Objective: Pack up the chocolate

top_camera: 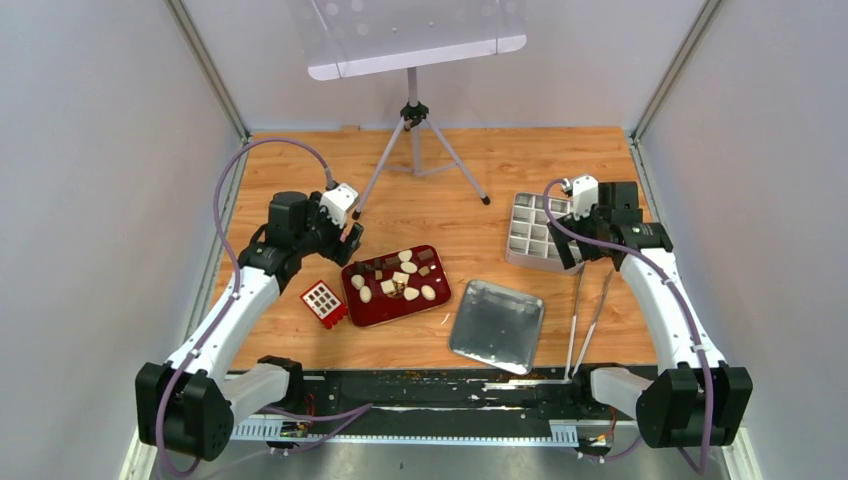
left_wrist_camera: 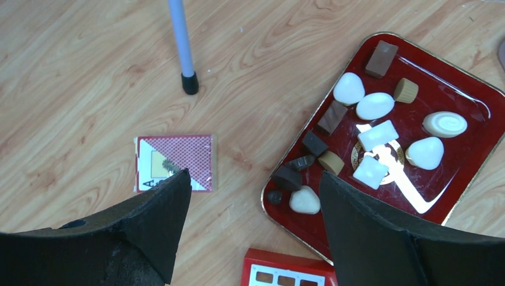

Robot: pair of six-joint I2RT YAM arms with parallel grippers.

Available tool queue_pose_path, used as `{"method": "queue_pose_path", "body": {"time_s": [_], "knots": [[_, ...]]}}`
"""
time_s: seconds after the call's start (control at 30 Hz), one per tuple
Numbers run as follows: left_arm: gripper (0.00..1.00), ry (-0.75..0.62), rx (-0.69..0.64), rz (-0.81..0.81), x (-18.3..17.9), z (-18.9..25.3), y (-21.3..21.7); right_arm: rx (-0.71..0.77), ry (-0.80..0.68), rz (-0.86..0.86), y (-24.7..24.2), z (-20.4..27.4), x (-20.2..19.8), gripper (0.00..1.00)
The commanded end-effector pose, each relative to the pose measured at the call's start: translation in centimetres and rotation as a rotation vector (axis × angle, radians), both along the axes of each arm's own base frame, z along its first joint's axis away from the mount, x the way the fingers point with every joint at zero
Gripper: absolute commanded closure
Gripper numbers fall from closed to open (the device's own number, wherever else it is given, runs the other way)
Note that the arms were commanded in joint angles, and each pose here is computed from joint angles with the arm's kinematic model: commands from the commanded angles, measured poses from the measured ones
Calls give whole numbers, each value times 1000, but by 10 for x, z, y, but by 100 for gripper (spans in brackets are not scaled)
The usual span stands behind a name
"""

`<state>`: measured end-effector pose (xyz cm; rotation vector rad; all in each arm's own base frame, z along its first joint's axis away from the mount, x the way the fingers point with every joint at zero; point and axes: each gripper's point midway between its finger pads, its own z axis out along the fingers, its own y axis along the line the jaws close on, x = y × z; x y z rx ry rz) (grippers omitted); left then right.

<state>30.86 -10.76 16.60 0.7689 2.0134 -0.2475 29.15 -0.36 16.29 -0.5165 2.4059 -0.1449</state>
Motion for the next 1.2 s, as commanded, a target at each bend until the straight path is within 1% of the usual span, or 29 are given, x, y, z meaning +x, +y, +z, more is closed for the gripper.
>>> {"method": "queue_pose_path", "body": {"time_s": [0.0, 0.07, 0.17, 0.23, 0.3, 0.33, 0.4, 0.5, 0.6, 0.67, 0.77, 0.87, 1.0, 1.17], "knots": [[14, -89, 11, -62, 9, 24, -13, 143, 45, 8, 24, 13, -11, 1], [14, -89, 14, -68, 9, 23, -15, 215, 68, -58, 30, 15, -9, 5], [14, -102, 14, -68, 10, 25, -16, 314, 111, -215, 32, 9, -8, 13], [14, -111, 17, -67, 12, 26, -16, 376, 191, -318, 36, -10, -17, 20], [14, -115, 22, -64, 14, 26, -16, 406, 283, -383, 40, -34, -29, 23], [14, -115, 25, -61, 14, 25, -15, 419, 315, -440, 36, -44, -33, 25], [14, -116, 32, -57, 15, 25, -14, 445, 355, -485, 35, -56, -36, 28], [14, -122, 34, -50, 16, 28, -13, 430, 405, -529, 33, -75, -42, 32], [14, -125, 42, -47, 17, 29, -12, 382, 490, -603, 27, -97, -63, 35], [14, -125, 52, -49, 17, 29, -11, 365, 538, -636, 26, -107, -76, 40], [14, -131, 67, -46, 18, 31, -9, 358, 564, -657, 25, -113, -77, 43], [14, -128, 79, -46, 20, 33, -8, 300, 603, -704, 17, -122, -83, 47], [14, -135, 96, -54, 24, 38, -7, 274, 642, -734, 13, -131, -86, 48], [14, -146, 124, -60, 29, 43, -6, 279, 636, -740, 13, -116, -83, 50]]}}
